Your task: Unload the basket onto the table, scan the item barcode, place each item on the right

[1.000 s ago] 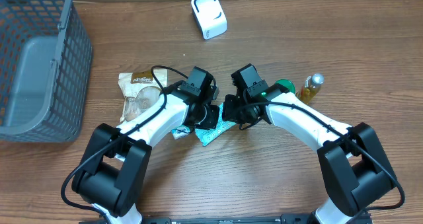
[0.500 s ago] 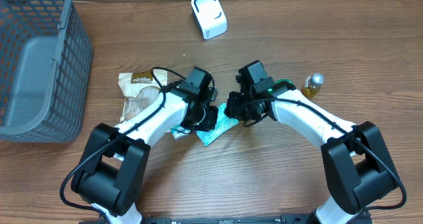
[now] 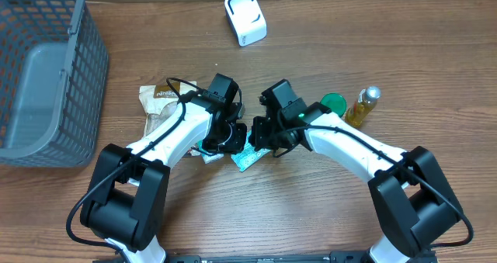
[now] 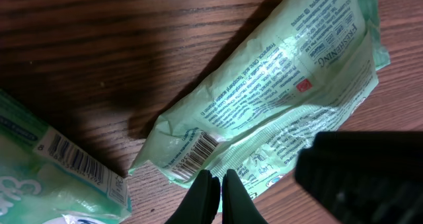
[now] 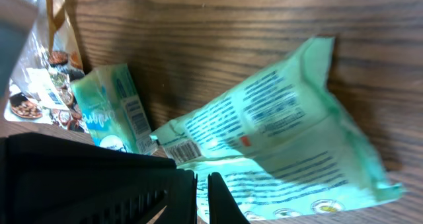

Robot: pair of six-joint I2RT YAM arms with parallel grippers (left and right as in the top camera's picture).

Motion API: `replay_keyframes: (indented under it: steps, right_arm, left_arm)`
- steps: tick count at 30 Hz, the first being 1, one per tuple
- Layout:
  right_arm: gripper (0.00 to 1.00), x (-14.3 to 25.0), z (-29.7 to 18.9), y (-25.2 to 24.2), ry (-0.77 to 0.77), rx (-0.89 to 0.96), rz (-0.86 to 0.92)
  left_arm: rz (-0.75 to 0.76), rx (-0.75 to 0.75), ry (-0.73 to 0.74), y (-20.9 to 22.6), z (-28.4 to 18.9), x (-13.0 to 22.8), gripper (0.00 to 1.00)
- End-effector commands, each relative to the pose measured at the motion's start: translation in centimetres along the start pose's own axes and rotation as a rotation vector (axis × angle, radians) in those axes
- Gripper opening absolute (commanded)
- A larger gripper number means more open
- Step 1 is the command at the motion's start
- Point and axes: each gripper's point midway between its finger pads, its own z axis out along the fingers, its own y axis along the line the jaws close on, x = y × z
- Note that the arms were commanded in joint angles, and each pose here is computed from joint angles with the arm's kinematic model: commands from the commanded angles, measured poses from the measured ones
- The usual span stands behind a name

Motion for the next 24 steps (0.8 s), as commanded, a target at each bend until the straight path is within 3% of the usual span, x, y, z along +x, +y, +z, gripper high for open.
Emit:
replay_keyframes:
  steps: [1,18,24]
  right_arm:
    - [0.04,0.0,0.8,-1.0,-0.020,0.061,0.046]
    - [0.04,-0.5,1.2,-5.3,-0.001,0.163,0.139]
    - [0.04,-0.8,0.7,-3.2,0.025,0.074,0.083]
  left_arm:
    - [0.022,-0.018,-0.012,0.1,-0.2,-0.5,0.04]
    - [0.034,-0.037,-0.055,0.3,-0.2,-1.5,0.04]
    - [0.046,0.037,-0.062,-1.1,-0.3,-1.8,0.04]
